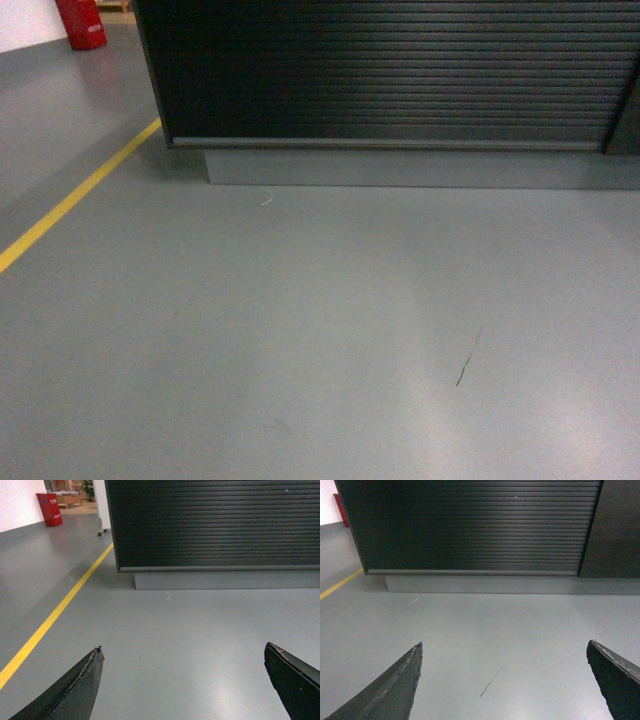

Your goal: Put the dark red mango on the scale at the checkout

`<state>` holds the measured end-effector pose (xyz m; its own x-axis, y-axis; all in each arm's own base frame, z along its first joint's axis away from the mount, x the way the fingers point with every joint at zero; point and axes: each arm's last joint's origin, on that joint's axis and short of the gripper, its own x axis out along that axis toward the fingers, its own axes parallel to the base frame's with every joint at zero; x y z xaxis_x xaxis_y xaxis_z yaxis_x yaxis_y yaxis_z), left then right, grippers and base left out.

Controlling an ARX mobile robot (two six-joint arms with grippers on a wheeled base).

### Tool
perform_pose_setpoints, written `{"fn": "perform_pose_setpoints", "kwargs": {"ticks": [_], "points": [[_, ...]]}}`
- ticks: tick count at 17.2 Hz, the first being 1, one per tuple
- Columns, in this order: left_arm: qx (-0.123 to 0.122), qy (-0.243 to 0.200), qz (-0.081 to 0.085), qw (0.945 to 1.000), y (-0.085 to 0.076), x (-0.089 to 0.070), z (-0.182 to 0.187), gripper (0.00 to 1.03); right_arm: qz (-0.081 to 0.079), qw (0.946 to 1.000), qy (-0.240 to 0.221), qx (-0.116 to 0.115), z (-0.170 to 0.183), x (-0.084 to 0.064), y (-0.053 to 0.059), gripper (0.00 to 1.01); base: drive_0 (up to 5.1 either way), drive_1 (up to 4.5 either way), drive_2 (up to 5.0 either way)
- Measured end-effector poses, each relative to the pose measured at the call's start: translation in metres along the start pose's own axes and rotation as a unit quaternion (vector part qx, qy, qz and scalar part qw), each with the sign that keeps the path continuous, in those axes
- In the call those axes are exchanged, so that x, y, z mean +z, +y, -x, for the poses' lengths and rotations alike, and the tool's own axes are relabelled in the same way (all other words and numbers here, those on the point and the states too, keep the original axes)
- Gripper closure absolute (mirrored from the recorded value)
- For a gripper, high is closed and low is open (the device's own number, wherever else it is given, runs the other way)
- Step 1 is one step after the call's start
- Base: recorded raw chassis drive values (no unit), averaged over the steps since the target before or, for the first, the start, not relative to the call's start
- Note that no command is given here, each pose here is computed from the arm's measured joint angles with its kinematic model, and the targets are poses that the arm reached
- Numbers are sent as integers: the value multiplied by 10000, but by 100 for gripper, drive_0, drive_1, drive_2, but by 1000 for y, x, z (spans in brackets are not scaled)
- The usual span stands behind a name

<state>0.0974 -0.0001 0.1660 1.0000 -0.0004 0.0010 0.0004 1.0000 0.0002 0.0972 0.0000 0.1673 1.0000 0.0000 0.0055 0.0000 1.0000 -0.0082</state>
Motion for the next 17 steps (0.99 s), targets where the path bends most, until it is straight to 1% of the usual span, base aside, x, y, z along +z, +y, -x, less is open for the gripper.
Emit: {"fn": "perform_pose_setpoints", "kwargs": {"ticks": [17], "points": [[-2,-4,-2,10000,0,0,0,5,0,10000,6,-2,0,0,0,3,3,430,-424]]}}
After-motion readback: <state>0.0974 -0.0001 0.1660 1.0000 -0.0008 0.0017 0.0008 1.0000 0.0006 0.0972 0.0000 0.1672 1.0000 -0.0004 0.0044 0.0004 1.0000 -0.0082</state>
